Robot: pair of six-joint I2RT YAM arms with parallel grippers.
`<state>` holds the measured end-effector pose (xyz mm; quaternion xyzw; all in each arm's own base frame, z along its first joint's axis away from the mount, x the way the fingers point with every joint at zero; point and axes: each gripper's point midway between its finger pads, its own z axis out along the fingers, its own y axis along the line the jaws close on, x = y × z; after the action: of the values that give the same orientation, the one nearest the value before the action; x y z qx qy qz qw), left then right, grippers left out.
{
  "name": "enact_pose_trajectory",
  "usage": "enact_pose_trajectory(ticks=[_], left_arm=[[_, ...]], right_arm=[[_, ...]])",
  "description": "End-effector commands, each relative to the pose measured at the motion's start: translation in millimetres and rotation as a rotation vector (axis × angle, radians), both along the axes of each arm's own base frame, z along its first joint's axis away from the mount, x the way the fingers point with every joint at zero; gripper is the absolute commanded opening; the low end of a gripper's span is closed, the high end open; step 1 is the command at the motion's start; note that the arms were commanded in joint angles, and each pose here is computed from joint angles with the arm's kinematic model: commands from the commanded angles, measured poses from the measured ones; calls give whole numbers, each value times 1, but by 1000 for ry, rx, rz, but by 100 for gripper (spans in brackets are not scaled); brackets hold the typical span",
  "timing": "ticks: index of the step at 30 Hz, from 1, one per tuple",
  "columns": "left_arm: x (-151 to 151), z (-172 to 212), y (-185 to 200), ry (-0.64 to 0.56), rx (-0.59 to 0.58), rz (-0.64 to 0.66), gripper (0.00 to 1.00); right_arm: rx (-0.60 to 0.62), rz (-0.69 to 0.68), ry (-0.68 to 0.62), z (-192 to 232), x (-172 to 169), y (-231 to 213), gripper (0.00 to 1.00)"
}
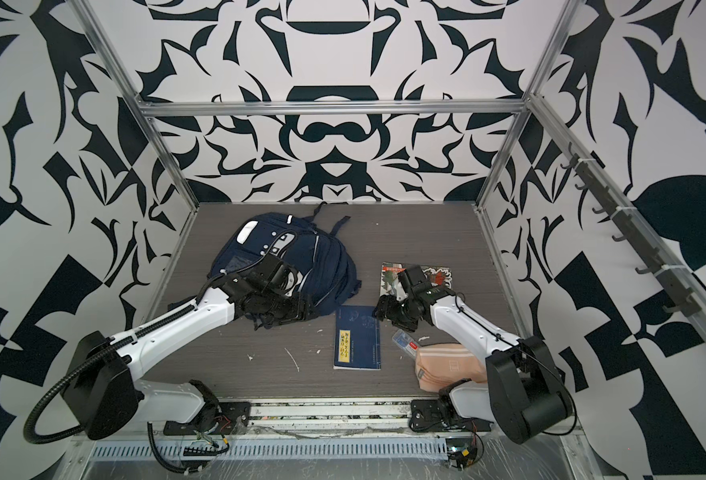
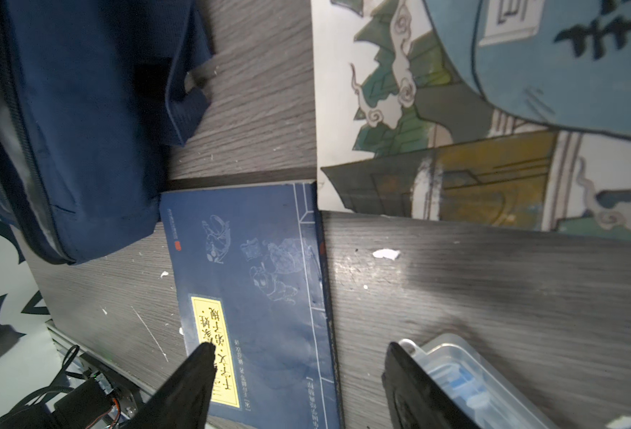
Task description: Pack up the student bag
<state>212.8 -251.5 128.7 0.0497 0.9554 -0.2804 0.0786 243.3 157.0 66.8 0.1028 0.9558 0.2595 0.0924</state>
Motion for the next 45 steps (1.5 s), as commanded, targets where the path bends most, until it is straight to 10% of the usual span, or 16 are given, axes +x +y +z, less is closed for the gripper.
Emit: enact_pose_trajectory(ticks=[1,21,45], left_arm=[[8,17,-22,-34,-89,-47,65],[159,4,-229,-193,-308,-286,70],[128,-121,-255,-18,-144,-317,63]], right_arm=[[17,-6,-68,19,22,-6,75],[141,-775,18,-16,13,-127,78],[220,-919,19,-73,48,-172,77]])
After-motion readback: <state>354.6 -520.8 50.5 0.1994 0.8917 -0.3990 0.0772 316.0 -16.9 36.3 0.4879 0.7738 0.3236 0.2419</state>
